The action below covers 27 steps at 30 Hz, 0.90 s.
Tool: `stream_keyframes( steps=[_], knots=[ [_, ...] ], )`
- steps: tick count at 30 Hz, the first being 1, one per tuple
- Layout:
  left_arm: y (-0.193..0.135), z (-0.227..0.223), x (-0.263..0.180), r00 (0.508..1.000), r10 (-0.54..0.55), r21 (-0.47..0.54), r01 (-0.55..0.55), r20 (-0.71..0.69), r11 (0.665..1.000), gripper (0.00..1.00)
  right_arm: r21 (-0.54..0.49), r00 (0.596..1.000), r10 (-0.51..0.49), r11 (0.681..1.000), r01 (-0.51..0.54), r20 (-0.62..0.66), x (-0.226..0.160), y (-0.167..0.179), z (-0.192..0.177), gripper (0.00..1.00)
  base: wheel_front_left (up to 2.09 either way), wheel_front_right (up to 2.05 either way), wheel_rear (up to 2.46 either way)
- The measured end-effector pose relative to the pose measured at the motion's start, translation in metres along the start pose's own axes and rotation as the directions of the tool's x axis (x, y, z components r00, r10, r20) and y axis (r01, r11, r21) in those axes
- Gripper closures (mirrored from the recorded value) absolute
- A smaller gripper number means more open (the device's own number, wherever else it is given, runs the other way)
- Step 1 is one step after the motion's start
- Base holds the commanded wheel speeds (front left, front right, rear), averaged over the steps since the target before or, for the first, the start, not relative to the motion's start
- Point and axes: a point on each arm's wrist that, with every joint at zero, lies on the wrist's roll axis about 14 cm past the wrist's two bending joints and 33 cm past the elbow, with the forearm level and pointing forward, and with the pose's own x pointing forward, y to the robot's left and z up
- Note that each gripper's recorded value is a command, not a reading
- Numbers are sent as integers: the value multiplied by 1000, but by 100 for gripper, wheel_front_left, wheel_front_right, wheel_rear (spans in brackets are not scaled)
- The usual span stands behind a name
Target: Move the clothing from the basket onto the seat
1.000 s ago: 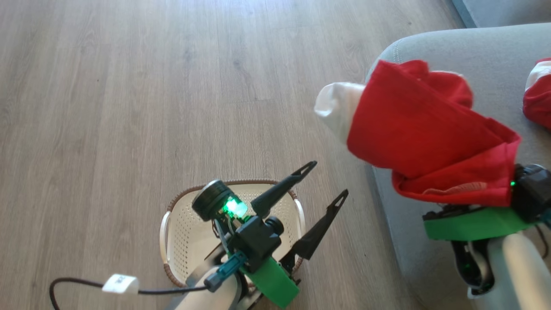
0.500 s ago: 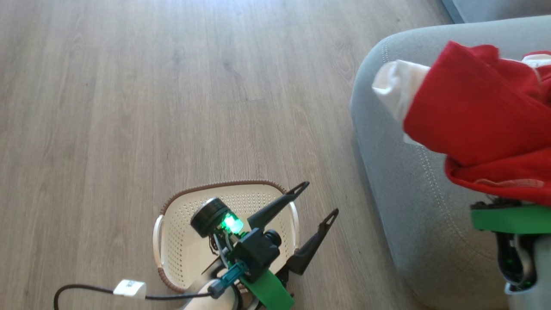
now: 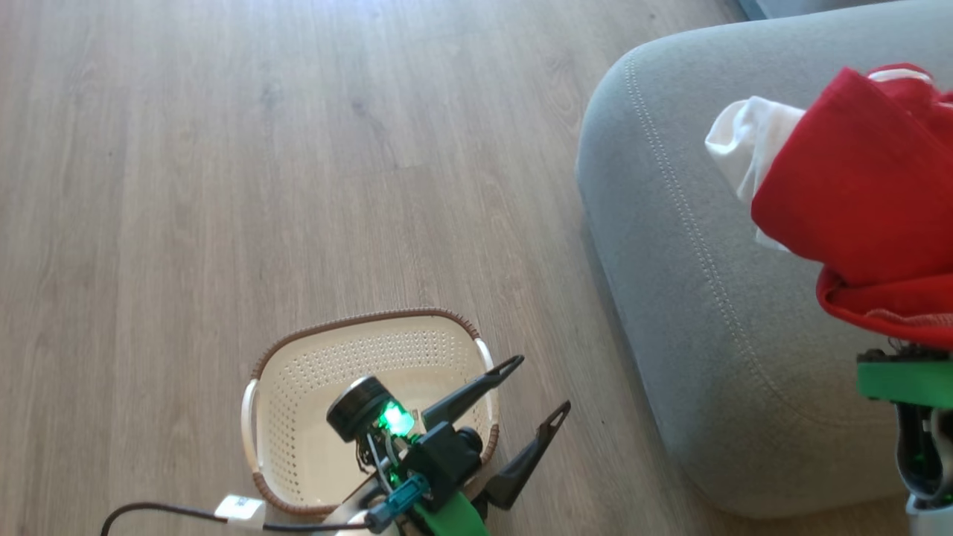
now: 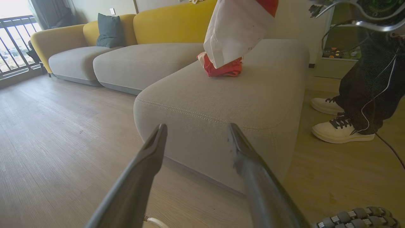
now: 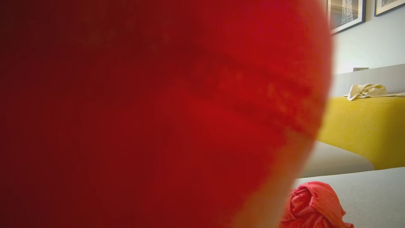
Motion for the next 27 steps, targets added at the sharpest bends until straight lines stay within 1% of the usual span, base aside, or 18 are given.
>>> stream_keyframes(
  steps=[9,16,20,27],
  knots=[
    [-9,-4,5,999,-37,-13,37,-6,999,0,-15,998,-59,998,59,-14,-17,-15,1,100,0,0,0],
    [-25,-6,17,994,-106,-31,106,1,994,0,-50,993,-122,991,121,-12,-32,-36,10,100,0,0,0],
    [-40,-9,23,986,-164,-49,164,1,985,0,-83,983,-182,980,181,-5,-46,-56,18,100,0,0,0],
    [-68,-9,36,962,-273,-71,274,19,959,0,-139,957,-291,947,291,16,-76,-88,37,100,0,0,0]
  ],
)
